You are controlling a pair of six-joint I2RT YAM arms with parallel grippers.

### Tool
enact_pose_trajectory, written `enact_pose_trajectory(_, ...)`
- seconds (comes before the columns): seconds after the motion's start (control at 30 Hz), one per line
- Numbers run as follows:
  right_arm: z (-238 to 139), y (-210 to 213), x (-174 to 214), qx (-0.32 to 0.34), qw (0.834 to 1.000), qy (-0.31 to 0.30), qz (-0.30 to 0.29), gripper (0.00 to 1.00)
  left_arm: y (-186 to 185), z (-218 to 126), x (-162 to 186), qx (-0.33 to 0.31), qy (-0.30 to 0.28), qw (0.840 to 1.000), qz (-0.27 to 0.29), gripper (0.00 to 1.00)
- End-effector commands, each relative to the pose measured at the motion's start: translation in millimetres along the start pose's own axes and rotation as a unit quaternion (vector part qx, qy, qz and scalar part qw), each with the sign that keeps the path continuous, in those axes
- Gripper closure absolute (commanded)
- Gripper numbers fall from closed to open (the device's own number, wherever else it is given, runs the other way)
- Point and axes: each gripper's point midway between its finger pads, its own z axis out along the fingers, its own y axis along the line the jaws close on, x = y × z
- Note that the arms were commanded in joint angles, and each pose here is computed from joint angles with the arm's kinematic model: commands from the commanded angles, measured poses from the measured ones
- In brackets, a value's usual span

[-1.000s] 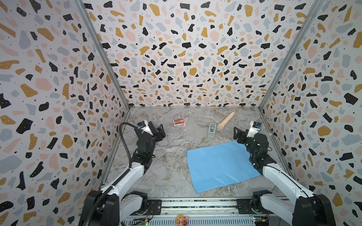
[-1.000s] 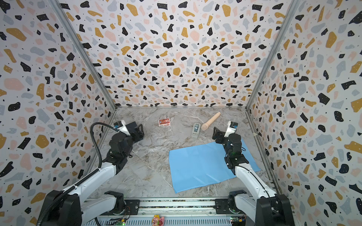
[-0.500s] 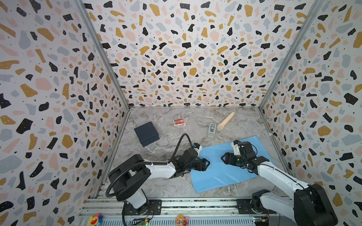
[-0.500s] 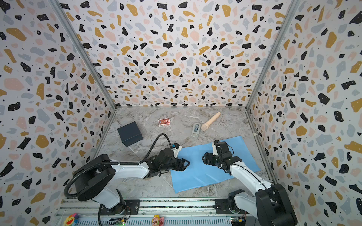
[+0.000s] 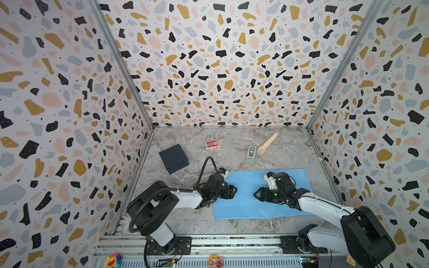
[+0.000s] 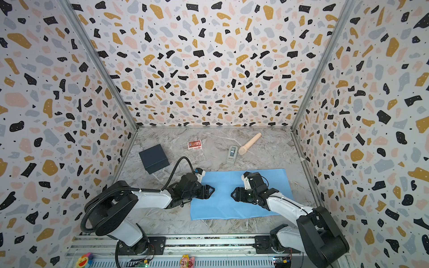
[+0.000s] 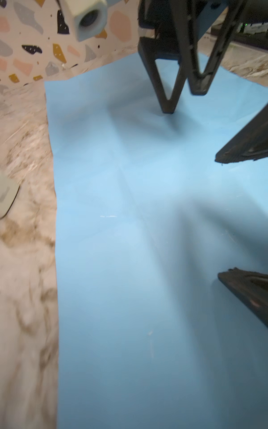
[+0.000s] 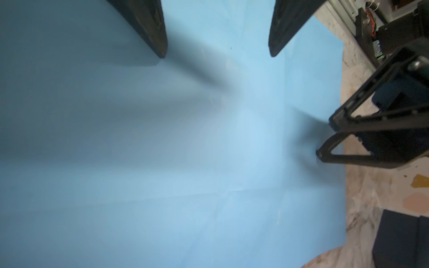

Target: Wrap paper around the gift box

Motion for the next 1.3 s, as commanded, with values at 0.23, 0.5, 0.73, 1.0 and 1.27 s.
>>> enact_pose_trajectory(0.23,54.9,83.8,-9.7,-0.085,0.993,0.046,-0.062,0.34,101.2,-56.6,5.4,-0.146,-0.011,0.988,-0.044,0.26)
enact_pose_trajectory(0.5,28.5,121.4,-48.1,-0.094,0.98,-0.001,-0.175,0.26,126.8,-149.8,-97.0,-0.235,-0.197,0.948,-0.09,0.12)
enact_pose_trajectory(0.73,12.2,136.9,-53.0,-0.128,0.972,-0.034,-0.194,0.19,226.1,-268.6,-162.5,-0.382,-0.381,0.815,-0.21,0.02)
enact_pose_trajectory(1.0,8.4,134.0,-44.1,-0.139,0.97,-0.035,-0.197,0.19,312.6,-216.6,-181.9,-0.361,-0.279,0.852,-0.256,0.0)
enact_pose_trajectory(1.27,8.1,130.3,-49.2,-0.133,0.971,-0.046,-0.192,0.19,301.9,-158.6,-183.9,-0.254,-0.226,0.91,-0.239,0.06)
